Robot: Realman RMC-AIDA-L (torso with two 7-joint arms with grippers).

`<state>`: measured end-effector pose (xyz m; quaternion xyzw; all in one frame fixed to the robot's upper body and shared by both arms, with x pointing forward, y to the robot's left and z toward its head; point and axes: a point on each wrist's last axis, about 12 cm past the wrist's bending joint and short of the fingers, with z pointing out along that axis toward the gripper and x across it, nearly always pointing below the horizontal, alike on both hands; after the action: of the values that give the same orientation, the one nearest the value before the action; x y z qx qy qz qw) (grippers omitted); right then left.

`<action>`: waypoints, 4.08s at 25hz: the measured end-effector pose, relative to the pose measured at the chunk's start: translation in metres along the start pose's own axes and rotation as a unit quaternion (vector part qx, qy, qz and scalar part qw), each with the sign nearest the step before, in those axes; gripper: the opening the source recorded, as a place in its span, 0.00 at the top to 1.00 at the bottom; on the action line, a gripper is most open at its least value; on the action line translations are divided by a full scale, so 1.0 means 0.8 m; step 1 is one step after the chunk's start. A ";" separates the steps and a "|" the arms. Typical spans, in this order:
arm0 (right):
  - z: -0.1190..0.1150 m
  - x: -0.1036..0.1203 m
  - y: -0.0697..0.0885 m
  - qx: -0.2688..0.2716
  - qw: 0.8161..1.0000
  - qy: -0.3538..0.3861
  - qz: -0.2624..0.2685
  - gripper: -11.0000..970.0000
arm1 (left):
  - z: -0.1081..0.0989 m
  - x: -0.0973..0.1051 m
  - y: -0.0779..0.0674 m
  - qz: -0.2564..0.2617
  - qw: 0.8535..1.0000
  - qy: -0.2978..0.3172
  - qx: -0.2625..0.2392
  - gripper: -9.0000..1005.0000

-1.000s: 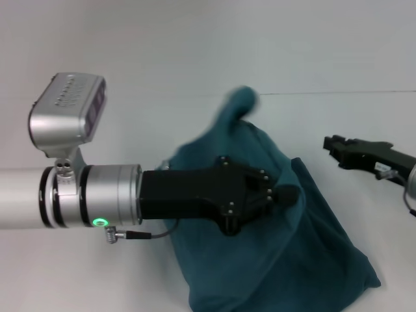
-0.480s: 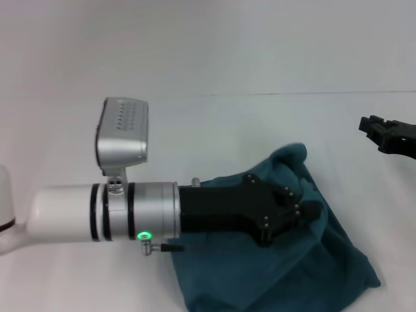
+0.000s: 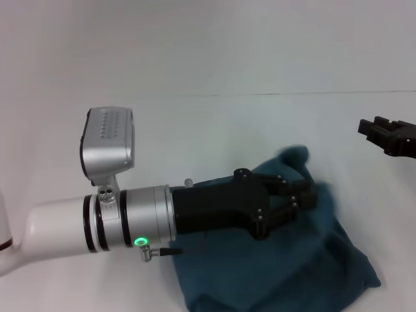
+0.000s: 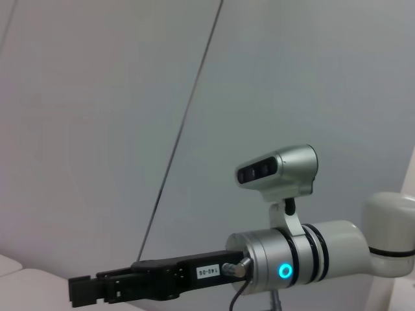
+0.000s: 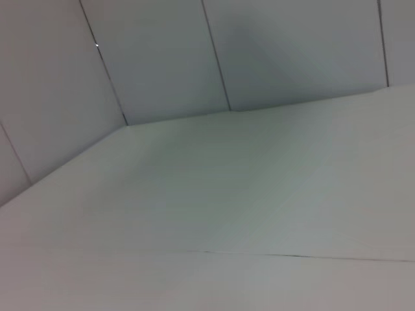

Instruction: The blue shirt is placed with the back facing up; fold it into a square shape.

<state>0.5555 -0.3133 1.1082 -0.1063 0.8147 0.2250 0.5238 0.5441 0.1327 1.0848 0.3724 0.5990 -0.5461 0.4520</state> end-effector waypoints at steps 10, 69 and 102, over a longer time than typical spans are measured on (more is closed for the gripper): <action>-0.008 -0.003 0.003 -0.030 1.000 0.002 0.003 0.62 | -0.008 0.015 -0.006 -0.023 1.000 -0.014 -0.011 0.68; 0.022 0.035 0.044 -0.196 0.931 0.300 -0.069 0.90 | -0.174 0.004 -0.034 0.006 0.989 -0.063 -0.132 0.28; -0.058 0.043 0.015 -0.190 0.943 0.271 0.014 0.91 | -0.180 -0.007 -0.034 0.001 0.989 -0.066 -0.135 0.28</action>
<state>0.4984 -0.3227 1.0963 -0.2497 0.8694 0.3455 0.2498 0.5009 0.2721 1.0976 0.2714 0.6357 -0.4833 0.5372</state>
